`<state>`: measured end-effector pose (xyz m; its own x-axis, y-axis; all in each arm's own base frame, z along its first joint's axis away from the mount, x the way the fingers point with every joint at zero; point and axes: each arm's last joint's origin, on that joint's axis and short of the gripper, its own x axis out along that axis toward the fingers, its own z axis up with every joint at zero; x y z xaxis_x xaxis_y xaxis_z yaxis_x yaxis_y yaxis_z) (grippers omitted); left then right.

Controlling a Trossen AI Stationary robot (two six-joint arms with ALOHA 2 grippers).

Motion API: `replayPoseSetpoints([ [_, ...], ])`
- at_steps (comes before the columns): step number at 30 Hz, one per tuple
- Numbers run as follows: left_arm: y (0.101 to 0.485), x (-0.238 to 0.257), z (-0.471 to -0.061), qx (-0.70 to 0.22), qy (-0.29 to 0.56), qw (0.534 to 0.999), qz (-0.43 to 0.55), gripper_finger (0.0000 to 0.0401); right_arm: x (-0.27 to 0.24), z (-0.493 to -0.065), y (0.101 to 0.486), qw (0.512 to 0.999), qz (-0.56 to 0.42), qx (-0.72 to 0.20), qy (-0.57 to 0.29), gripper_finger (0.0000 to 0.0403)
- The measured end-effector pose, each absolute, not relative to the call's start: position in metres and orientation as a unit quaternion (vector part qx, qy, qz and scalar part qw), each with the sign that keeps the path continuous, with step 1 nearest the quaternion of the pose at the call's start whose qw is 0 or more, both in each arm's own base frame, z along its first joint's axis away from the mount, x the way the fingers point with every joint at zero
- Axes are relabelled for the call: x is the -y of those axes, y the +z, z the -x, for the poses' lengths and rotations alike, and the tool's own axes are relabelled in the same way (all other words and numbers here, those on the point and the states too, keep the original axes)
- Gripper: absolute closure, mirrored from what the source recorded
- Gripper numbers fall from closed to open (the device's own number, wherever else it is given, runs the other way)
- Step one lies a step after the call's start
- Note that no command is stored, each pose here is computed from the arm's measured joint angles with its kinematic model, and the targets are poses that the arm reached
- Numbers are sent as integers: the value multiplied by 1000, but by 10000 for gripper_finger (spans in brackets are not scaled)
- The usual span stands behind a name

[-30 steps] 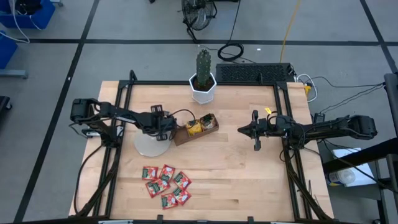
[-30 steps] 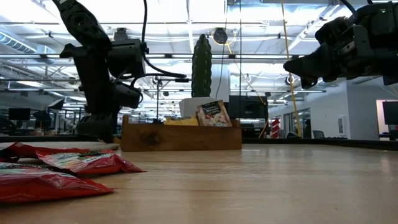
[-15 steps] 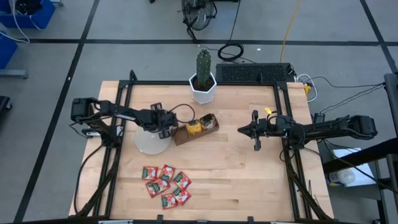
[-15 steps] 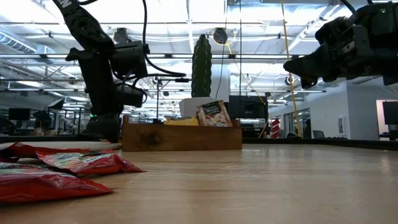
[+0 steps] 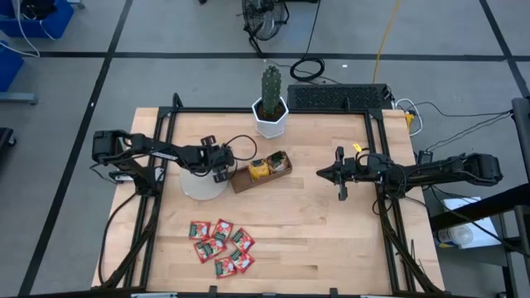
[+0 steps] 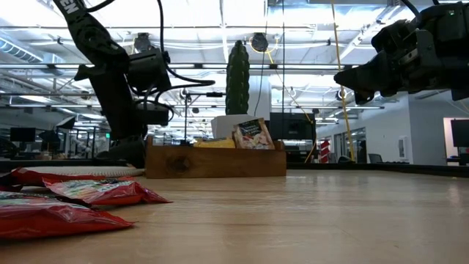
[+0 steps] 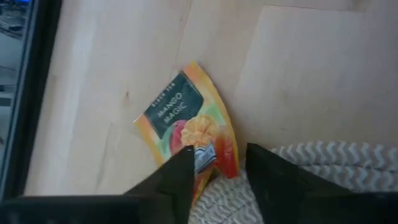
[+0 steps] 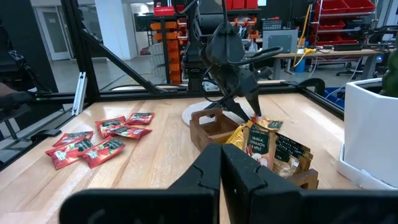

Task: Pick & Place Tea
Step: Put the yellow tea bag into the middle section of the wooden organizer

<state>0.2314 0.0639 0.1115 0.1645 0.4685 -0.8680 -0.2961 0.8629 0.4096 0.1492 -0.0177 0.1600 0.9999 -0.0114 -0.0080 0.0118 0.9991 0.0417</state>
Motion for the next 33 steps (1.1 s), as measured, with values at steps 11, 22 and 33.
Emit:
replayPoseSetpoints([
  [11, 111, -62, -232, -596, 245, 761, -68, 395, 18, -149, 160, 1000, -21, -4, -6, 403],
  [22, 164, -53, -246, -571, 290, 755, -141, 399, 18, -149, 160, 1000, -21, -2, -6, 403],
  [33, 229, -11, -279, -425, 354, 818, -159, 400, 18, -149, 160, 1000, -21, -4, -6, 403],
])
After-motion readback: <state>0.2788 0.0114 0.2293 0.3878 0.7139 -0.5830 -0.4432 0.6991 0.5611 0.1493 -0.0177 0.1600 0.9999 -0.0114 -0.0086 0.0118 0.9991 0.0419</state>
